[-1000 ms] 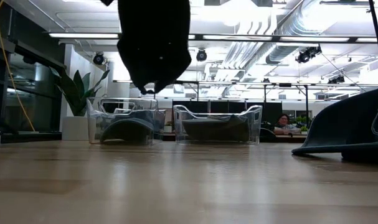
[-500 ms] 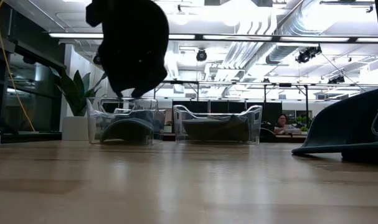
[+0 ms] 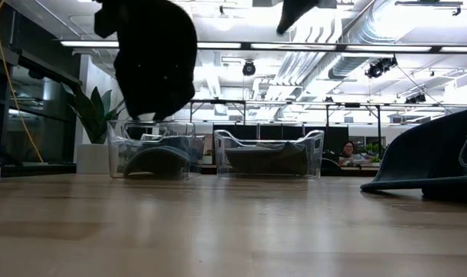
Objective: Pick & Place hat
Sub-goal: Put the top blue cap into the left transparent bin
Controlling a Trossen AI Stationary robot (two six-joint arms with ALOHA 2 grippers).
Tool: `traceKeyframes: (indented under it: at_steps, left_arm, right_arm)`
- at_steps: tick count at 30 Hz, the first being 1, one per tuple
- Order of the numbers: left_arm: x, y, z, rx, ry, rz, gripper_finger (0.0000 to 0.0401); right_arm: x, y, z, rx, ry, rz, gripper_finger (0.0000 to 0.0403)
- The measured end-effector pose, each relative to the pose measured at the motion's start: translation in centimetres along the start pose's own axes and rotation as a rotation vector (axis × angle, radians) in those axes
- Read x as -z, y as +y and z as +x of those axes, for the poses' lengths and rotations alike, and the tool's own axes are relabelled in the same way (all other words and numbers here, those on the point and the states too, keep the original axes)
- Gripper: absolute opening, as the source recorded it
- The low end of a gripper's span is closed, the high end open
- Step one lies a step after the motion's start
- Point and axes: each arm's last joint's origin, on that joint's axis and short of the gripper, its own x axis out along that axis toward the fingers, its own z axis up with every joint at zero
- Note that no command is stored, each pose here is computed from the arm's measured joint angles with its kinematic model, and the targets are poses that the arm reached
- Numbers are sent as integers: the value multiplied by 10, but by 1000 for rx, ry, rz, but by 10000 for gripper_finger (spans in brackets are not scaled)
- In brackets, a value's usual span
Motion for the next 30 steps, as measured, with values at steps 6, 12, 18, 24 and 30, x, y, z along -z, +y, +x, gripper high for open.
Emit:
traceKeyframes:
  at_steps: [6,12,18,24,30]
  left_arm:
    - [-7,17,-3,53,-90,-48,1]
    - [-14,26,1,60,-146,-26,1]
    - [-14,29,12,62,-132,-10,1]
    - [-11,18,26,56,-154,-25,1]
    - [8,0,44,42,-131,10,1]
  right_arm:
    - [35,33,21,8,19,58,193]
    - [56,52,36,-30,53,130,193]
    - [66,58,41,-52,76,180,193]
    - [69,62,37,-57,61,187,193]
    - [70,63,35,-62,59,182,193]
